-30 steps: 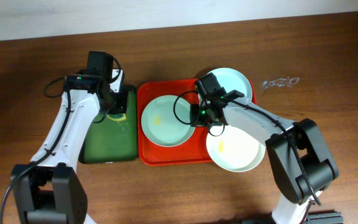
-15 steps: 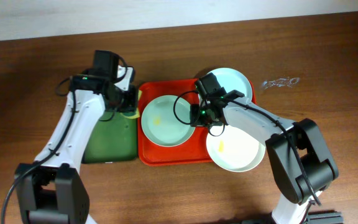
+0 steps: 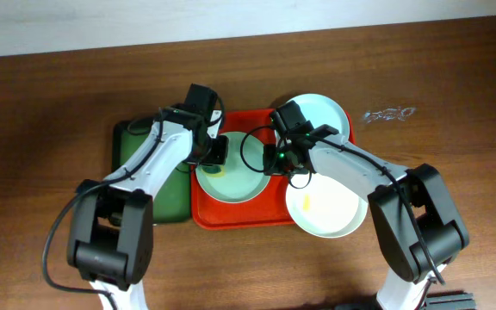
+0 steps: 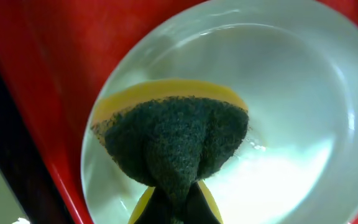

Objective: Clean dirty plates on tray and stack at the side
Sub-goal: 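Scrub the held plate with the sponge in the left gripper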

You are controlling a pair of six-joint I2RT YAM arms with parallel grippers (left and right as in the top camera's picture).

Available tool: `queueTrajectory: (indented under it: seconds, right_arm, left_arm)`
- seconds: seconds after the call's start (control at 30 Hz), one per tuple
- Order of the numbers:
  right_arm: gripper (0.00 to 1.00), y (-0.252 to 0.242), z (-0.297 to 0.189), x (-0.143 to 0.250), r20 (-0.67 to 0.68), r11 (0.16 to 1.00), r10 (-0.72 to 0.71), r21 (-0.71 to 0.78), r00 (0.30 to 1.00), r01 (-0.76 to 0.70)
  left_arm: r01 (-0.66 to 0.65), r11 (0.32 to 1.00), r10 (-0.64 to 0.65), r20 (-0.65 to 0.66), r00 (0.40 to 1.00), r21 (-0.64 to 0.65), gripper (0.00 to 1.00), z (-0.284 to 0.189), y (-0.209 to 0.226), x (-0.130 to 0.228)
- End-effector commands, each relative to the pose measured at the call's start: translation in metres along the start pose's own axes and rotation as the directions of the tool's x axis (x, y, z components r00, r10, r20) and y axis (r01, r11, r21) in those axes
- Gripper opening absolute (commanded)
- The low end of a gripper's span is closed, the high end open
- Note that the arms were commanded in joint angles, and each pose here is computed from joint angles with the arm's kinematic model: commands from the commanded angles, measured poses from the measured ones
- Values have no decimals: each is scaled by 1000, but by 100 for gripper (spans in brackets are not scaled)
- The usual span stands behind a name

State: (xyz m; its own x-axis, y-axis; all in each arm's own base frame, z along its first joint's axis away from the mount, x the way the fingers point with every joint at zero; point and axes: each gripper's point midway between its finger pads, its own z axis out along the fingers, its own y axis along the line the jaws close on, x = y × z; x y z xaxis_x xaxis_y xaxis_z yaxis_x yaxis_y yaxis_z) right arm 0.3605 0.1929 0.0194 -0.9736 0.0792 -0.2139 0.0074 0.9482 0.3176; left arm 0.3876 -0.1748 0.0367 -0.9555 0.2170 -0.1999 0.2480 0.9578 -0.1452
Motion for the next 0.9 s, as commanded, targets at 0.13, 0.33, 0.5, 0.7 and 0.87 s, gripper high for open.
queueTrajectory:
  seconds: [0.13, 0.33, 0.5, 0.7, 0.87]
  right_arm:
    - [4, -3, 4, -1, -8, 1000, 1, 8, 1000, -1]
    - [4, -3, 4, -1, -8, 1000, 0, 8, 1000, 0]
    - [4, -3, 4, -1, -8, 1000, 0, 8, 1000, 0]
    - [4, -3, 4, -1, -7, 1000, 1, 8, 1000, -1]
    - [4, -3, 4, -1, -8, 1000, 0, 8, 1000, 0]
  left_arm:
    - [28, 999, -30, -39, 999, -44, 0, 26, 12, 3]
    - [45, 998, -38, -149, 988, 41, 0, 59, 0, 25]
    - [-2, 977, 45, -196, 979, 215, 0, 67, -26, 36]
    - [3, 964, 41, -161, 986, 265, 0, 32, -36, 18]
    - [-8, 982, 12, -21, 1000, 191, 0, -18, -28, -16]
